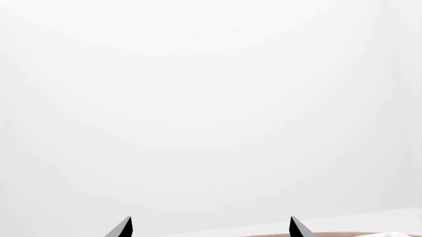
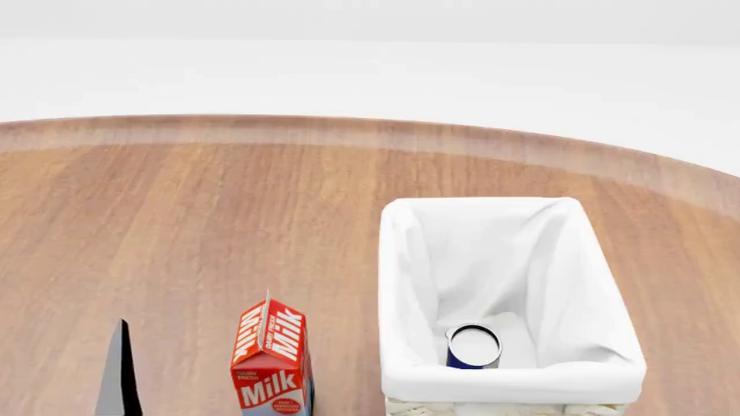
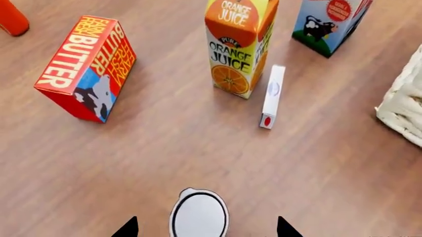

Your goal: Pick up the alphabet soup and the tomato sauce, and put them in the basket.

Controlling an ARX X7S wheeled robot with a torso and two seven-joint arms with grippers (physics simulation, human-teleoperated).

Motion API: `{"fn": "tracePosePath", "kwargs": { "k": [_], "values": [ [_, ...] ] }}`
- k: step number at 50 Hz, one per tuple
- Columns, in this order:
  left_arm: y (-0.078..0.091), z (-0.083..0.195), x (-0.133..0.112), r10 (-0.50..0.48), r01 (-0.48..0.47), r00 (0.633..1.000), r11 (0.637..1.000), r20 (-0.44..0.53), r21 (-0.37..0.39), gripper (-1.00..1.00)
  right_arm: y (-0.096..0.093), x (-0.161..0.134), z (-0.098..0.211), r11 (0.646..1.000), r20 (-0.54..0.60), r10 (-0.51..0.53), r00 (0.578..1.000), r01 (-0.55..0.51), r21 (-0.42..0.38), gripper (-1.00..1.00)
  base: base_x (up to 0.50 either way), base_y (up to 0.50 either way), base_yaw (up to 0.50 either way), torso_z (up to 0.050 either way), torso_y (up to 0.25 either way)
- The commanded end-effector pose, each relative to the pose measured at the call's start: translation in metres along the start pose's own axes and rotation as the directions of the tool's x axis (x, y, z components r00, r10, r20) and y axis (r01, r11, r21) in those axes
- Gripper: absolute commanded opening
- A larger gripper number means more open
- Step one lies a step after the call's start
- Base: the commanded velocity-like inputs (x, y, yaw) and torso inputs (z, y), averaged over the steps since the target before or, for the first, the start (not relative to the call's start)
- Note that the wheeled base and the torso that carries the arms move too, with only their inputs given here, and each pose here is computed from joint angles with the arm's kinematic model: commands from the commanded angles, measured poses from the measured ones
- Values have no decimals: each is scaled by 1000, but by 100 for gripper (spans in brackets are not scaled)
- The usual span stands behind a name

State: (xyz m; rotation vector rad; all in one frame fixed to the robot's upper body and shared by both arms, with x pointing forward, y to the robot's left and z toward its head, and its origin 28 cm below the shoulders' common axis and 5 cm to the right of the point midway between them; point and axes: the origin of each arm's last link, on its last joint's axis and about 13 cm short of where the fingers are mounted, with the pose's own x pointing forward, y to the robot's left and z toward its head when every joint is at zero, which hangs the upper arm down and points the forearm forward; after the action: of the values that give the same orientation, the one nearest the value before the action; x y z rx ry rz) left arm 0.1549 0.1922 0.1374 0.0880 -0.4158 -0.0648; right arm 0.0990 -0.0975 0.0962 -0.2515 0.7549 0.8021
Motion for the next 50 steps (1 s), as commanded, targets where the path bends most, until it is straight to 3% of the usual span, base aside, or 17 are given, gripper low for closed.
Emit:
{"fn": "tracePosePath", "kwargs": {
  "k": [1,17,50],
  "values": [
    [0,-1,0,0,0,1000,1000,0,0,100,5,5,-6,1000,-12,14,1000,-14,-13,100,0,0,0,0,0],
    [1,-3,-1,2,-2,1000,1000,-2,-6,100,7,20,-11,999,-16,19,1000,-20,-29,100,0,0,0,0,0],
    [1,-4,-1,1,-1,1000,1000,-6,-6,100,7,48,-28,1000,-4,12,1000,-12,21,100,0,0,0,0,0]
  ]
}}
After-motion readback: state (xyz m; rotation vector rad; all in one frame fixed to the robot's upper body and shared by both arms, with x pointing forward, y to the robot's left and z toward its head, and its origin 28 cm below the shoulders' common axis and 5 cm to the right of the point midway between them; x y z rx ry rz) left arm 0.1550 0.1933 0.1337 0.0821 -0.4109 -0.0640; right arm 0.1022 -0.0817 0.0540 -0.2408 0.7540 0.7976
